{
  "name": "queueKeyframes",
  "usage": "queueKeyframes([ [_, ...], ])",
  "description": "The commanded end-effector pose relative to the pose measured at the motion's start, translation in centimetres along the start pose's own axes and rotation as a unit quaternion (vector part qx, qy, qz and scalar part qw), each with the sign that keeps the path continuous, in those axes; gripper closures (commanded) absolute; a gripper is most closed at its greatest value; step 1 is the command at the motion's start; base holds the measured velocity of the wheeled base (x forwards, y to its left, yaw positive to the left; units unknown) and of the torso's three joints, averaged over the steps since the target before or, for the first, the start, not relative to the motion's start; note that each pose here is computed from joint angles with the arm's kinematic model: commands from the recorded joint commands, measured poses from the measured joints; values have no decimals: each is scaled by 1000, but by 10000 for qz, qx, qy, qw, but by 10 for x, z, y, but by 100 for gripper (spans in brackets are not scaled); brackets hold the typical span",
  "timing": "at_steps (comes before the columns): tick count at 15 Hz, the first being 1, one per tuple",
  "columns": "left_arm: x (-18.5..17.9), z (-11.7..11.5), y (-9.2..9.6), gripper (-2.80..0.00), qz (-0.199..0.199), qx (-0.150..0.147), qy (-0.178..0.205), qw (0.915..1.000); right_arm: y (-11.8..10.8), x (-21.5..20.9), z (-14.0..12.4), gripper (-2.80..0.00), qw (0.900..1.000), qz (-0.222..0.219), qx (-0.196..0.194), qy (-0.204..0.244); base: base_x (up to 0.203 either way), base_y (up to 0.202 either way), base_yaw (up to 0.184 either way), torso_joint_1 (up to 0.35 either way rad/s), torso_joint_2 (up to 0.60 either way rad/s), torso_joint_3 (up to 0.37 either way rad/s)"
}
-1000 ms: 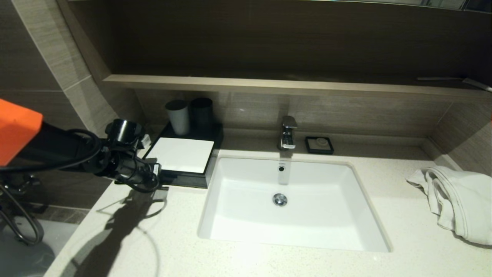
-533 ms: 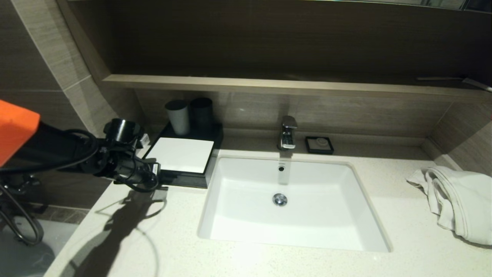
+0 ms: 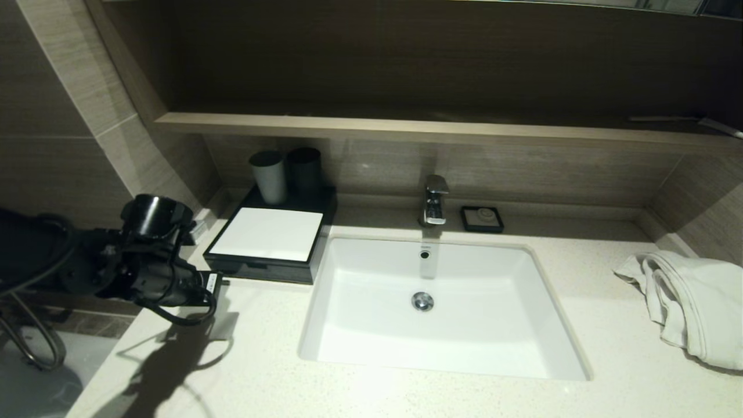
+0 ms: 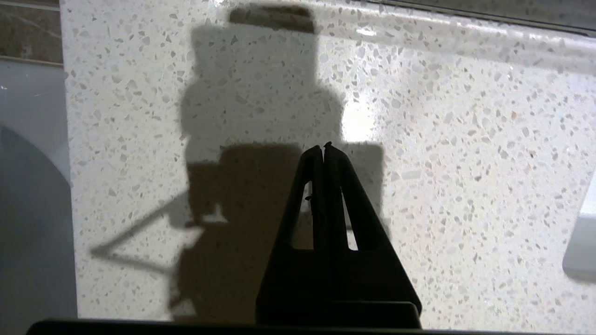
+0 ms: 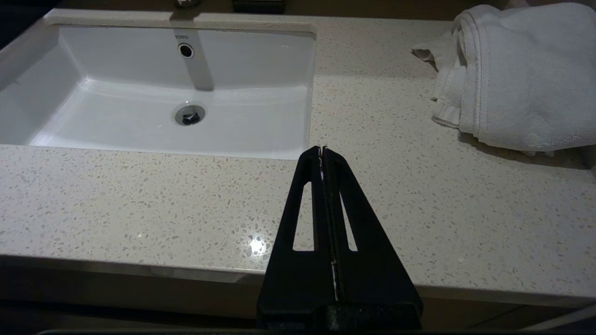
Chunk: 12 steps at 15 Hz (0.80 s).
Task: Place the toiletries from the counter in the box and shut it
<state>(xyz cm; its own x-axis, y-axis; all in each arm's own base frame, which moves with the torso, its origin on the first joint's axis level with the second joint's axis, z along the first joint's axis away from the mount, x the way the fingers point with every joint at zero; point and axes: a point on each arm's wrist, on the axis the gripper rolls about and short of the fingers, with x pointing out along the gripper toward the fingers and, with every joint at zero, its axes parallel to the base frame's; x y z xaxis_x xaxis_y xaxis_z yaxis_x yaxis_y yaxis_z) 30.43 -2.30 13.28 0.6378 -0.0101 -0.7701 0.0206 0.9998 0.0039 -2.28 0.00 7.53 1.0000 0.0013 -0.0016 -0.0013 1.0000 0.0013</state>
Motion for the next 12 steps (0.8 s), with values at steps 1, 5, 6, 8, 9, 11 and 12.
queueKeyframes([
  [1, -28, -4, 1, 0, -11, -2, -276, 9996, 0, 0, 0, 0, 10000, 1, 1, 0, 0, 0, 0, 0, 0, 0],
  [5, -63, -20, 4, 0, -26, -13, -731, 9973, 0, 0, 0, 0, 10000, 1, 1, 0, 0, 0, 0, 0, 0, 0],
  [6, -65, -23, 4, 0, -22, -25, -910, 9958, 0, 0, 0, 0, 10000, 1, 1, 0, 0, 0, 0, 0, 0, 0],
  [8, -69, -32, 7, 0, 11, 92, -1493, 9887, 0, 0, 0, 0, 10000, 1, 1, 0, 0, 0, 0, 0, 0, 0],
  [9, -71, -38, 9, 0, 56, 240, -1804, 9833, 0, 0, 0, 0, 10000, 1, 1, 0, 0, 0, 0, 0, 0, 0],
  [11, -77, -48, 11, 0, 150, 488, -2378, 9700, 0, 0, 0, 0, 10000, 9, 1, 0, 0, 0, 0, 0, 0, 0],
  [12, -79, -51, 11, 0, 162, 532, -2569, 9648, 0, 0, 0, 0, 10000, 1, 1, 0, 0, 0, 0, 0, 0, 0],
])
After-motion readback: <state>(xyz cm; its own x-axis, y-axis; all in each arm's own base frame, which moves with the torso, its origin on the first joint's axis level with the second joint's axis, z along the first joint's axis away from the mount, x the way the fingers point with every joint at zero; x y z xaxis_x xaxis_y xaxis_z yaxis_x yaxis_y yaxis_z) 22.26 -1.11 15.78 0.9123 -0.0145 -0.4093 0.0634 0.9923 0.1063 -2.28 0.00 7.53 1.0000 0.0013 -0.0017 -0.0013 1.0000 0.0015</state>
